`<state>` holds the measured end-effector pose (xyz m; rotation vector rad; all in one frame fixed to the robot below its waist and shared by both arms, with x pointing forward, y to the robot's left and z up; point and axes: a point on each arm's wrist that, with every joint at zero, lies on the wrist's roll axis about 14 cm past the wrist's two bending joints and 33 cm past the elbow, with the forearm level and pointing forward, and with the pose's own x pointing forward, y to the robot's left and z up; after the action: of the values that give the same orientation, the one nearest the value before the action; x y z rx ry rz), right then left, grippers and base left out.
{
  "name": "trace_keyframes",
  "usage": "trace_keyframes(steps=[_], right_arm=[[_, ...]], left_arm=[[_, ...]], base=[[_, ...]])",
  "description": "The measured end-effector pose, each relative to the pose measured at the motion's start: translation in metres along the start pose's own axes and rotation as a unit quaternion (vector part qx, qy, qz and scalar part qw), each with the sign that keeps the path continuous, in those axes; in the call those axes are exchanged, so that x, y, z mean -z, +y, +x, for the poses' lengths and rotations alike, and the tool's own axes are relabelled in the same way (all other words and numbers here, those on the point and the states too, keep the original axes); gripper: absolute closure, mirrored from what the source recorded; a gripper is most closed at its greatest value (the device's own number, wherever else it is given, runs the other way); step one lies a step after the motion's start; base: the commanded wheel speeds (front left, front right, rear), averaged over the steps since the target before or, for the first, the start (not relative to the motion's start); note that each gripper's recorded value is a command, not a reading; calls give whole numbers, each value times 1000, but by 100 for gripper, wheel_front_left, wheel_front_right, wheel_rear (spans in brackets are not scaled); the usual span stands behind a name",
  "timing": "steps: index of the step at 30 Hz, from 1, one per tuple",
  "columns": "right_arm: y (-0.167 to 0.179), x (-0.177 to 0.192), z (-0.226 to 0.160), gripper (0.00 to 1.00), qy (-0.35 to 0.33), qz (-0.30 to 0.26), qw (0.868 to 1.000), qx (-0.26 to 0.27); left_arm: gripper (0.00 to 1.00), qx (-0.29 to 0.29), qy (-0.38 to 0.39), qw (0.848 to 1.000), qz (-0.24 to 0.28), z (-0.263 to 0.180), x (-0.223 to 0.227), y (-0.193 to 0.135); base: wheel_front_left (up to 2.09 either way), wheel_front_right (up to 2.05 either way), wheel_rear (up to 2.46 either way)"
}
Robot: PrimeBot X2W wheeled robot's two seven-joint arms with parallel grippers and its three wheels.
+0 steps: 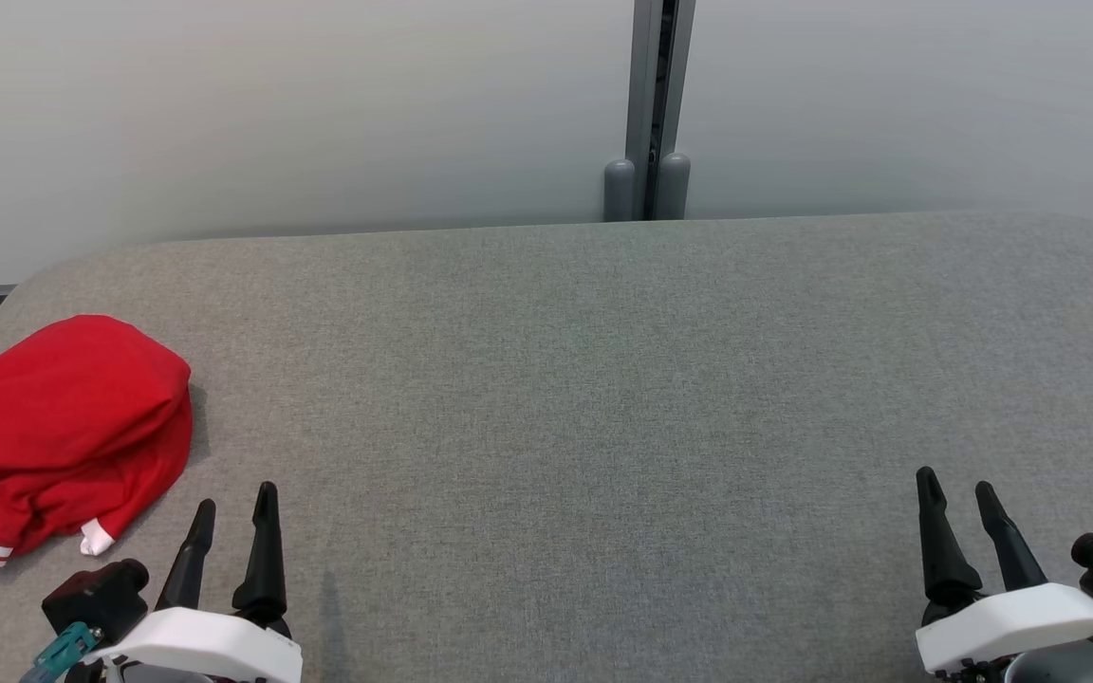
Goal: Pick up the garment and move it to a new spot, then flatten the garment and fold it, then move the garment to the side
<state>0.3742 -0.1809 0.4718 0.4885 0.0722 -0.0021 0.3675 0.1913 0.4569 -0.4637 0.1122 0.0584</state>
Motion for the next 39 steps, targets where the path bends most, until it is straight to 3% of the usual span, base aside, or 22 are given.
trace_keyframes(steps=[39], right_arm=[[-1,2,1,0,-9,-160,987,-16]], left_arm=[[0,12,-11,987,160,0,2,0]], base=[[0,0,0]])
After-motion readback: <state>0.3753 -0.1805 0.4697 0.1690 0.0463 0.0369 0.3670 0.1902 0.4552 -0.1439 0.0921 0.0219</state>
